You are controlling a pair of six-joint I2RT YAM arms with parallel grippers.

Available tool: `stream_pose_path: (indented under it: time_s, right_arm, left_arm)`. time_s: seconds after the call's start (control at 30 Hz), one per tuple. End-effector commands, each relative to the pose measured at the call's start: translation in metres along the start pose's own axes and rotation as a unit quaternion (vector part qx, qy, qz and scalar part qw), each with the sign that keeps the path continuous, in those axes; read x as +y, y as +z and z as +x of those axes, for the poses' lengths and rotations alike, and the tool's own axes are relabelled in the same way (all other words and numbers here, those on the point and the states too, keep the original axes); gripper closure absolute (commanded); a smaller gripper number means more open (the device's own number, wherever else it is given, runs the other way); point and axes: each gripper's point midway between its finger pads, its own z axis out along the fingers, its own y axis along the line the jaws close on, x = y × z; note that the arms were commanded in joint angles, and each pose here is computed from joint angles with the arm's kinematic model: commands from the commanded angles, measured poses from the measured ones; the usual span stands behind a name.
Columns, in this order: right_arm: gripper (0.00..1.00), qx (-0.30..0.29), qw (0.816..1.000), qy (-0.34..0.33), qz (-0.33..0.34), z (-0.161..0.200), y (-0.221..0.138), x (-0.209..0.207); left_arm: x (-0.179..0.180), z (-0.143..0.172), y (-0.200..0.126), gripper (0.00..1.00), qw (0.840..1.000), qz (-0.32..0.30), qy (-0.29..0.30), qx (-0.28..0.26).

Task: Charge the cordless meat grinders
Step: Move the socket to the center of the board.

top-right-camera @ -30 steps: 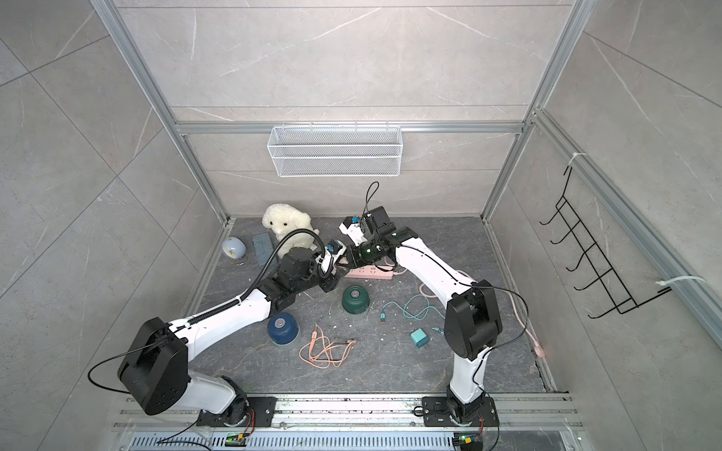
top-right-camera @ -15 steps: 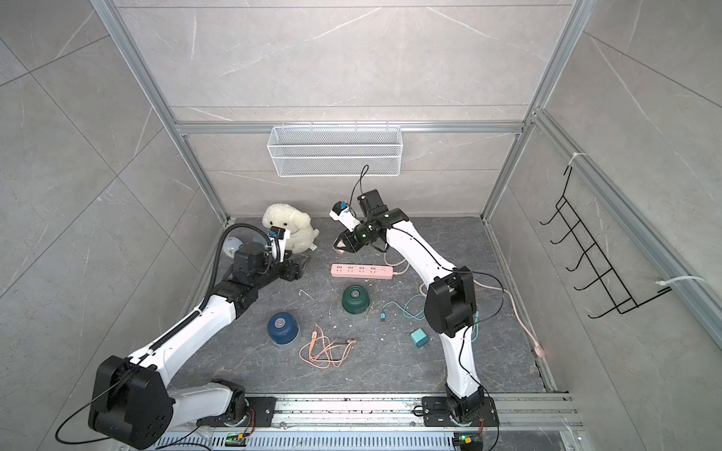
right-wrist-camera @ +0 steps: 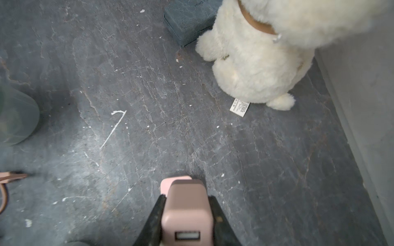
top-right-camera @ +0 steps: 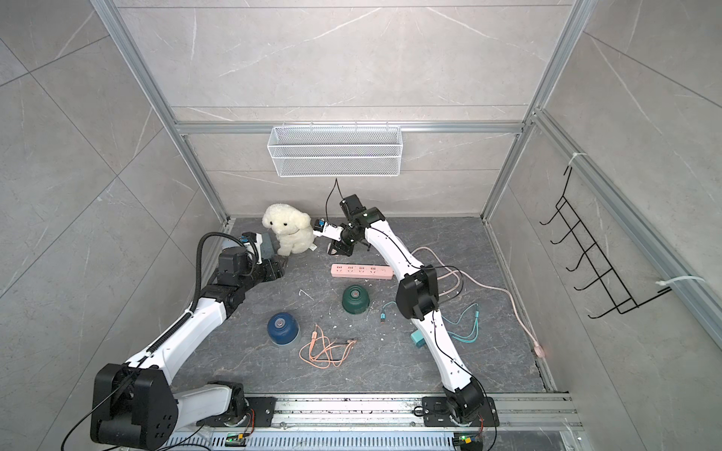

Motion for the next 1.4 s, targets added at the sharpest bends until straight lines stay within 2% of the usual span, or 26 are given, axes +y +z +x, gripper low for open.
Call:
stream_pose_path:
  time_s: [0.0, 0.33, 0.63, 0.8, 1.0, 1.2, 1.27, 1.37]
  right_arm:
    - [0.93, 0.059, 0.996, -0.04, -0.052, 0.032, 0.017, 0.025]
    - [0.94, 0.099, 0.992, -0.051, -0.061, 0.061, 0.041, 0.027]
    - [0.94, 0.112, 0.991, -0.059, -0.049, 0.07, 0.054, 0.022]
    - [0.94, 0.144, 0.986, -0.057, -0.062, 0.089, 0.062, 0.029]
    - [0.94, 0.226, 0.968, -0.055, -0.096, 0.138, 0.079, 0.048]
    - [0.91, 0.251, 0.962, -0.049, -0.094, 0.149, 0.072, 0.046]
    - [0.9, 0.252, 0.961, -0.042, -0.108, 0.149, 0.069, 0.053]
    - [0.94, 0.206, 0.971, -0.006, -0.126, 0.125, 0.06, 0.061]
  left_arm:
    - [0.003, 0.0, 0.0, 0.25, 1.0, -0.002, -0.014, 0.001]
    - [0.01, 0.008, 0.006, 0.26, 1.0, -0.007, -0.023, 0.012]
    - [0.011, 0.009, 0.009, 0.26, 1.0, -0.009, -0.022, 0.019]
    - [0.012, 0.011, 0.01, 0.26, 0.999, -0.011, -0.022, 0.021]
    - [0.012, 0.008, 0.007, 0.26, 0.999, -0.014, -0.017, 0.024]
    - [0.012, 0.007, 0.003, 0.26, 0.999, -0.02, -0.012, 0.024]
    - [0.013, 0.007, 0.003, 0.26, 0.999, -0.02, -0.014, 0.025]
    - [0.012, 0.006, 0.003, 0.26, 0.999, -0.019, -0.017, 0.023]
